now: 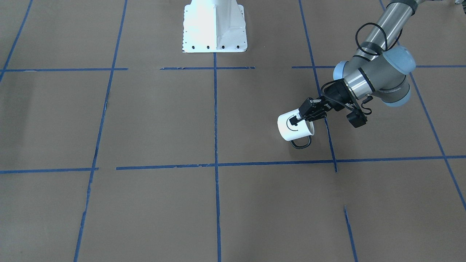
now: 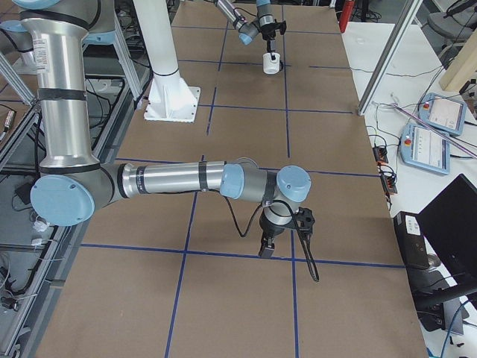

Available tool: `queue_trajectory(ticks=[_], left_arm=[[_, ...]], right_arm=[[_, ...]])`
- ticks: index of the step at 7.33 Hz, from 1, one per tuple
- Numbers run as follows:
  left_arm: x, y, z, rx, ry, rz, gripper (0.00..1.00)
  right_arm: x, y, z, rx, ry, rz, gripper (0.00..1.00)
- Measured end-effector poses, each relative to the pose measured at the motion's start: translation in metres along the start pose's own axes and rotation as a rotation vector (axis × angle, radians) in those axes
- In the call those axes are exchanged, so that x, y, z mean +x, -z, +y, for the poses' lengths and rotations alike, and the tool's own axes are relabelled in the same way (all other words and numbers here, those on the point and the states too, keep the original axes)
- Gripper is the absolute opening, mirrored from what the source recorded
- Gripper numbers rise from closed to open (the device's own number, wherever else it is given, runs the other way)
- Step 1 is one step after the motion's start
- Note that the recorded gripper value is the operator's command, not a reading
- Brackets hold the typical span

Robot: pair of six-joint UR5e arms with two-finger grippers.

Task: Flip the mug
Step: 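Lift the mug with the left gripper and carry it toward the table center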

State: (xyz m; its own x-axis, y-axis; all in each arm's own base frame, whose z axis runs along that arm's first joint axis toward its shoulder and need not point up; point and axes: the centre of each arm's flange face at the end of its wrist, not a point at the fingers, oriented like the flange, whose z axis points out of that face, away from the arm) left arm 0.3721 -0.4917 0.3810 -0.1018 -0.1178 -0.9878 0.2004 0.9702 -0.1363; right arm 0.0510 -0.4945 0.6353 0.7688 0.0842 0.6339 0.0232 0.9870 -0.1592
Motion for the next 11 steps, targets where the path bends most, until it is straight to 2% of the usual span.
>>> queue_trajectory(ticks=[3,6,8,11], left_arm=[[0.072,-0.041,0.007,-0.029,0.002,-0.142,0.00],[0.148,-0.087,0.029,-0.060,-0.100,-0.331,0.00],[0.201,-0.132,0.052,-0.061,-0.170,-0.475,0.00],[0.247,-0.189,0.077,-0.095,-0.236,-0.628,0.00]], right_arm=[[0.000,0.000,0.000,0.000,0.000,0.000,1.00],[0.000,0.000,0.000,0.000,0.000,0.000,1.00],[0.000,0.000,0.000,0.001,0.001,0.000,1.00],[0.000,0.000,0.000,0.001,0.001,0.000,1.00]])
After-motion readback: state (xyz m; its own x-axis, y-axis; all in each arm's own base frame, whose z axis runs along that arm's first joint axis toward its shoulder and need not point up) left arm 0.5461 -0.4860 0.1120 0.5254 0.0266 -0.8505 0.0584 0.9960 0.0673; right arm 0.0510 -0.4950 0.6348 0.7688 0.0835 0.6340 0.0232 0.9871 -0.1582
